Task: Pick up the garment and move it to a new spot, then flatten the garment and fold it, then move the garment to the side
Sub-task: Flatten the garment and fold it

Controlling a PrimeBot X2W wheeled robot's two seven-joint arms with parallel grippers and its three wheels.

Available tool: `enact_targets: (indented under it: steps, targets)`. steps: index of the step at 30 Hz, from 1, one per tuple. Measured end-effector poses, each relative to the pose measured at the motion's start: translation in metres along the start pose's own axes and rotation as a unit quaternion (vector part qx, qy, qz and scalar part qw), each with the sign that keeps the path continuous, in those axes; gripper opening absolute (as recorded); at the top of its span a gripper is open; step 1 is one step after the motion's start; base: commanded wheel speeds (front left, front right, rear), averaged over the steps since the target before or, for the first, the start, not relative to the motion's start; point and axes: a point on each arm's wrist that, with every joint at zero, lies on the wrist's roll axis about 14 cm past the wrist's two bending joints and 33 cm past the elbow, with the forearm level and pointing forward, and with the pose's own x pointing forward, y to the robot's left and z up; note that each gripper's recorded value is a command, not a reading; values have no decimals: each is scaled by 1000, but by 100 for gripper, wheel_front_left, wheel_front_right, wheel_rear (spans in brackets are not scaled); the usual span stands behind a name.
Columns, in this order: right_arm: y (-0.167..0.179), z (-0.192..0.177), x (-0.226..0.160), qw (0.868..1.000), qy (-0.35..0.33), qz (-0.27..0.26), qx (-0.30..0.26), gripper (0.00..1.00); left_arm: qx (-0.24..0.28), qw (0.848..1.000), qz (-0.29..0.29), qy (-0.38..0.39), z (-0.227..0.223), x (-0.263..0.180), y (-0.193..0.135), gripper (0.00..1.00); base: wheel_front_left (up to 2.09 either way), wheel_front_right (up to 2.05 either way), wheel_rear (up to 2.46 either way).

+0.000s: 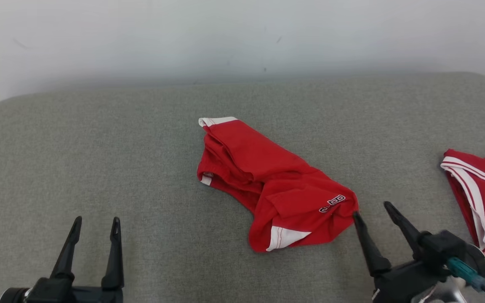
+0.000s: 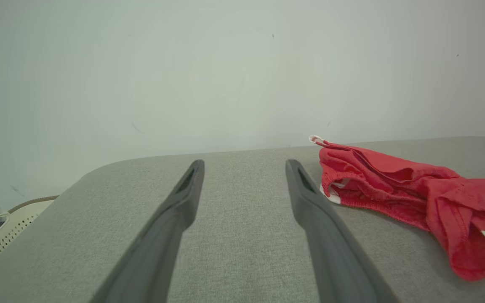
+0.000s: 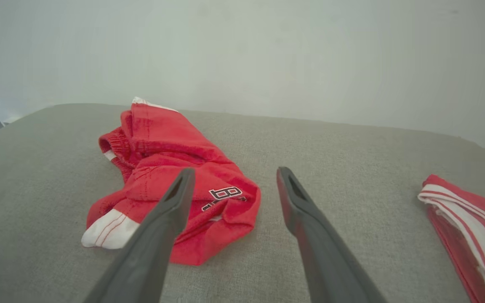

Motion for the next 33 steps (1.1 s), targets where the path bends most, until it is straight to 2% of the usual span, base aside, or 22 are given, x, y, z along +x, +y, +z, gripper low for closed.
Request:
enact_targets:
  steps: [5,10,19,23,24,26,33]
  targets:
    - [22,-25,18,995,58,74,-24,100,-5,1000,-3,5,-6,5,-6,100,0,0,0]
    - [41,-44,35,984,97,140,-57,100,-7,1000,5,14,-13,7,-4,100,0,0,0]
    - [57,-74,51,960,151,216,-91,100,-3,1000,12,27,-25,10,1,100,0,0,0]
    - [57,-84,57,953,173,228,-98,100,-3,999,16,33,-29,12,1,100,0,0,0]
    - [56,-86,59,952,176,228,-98,47,-4,999,14,34,-31,11,0,100,0,0,0]
    - [54,-88,62,951,182,228,-102,0,-5,999,16,36,-32,12,1,100,0,0,0]
    - [43,-83,69,957,175,212,-96,0,-5,999,17,36,-33,13,1,100,0,0,0]
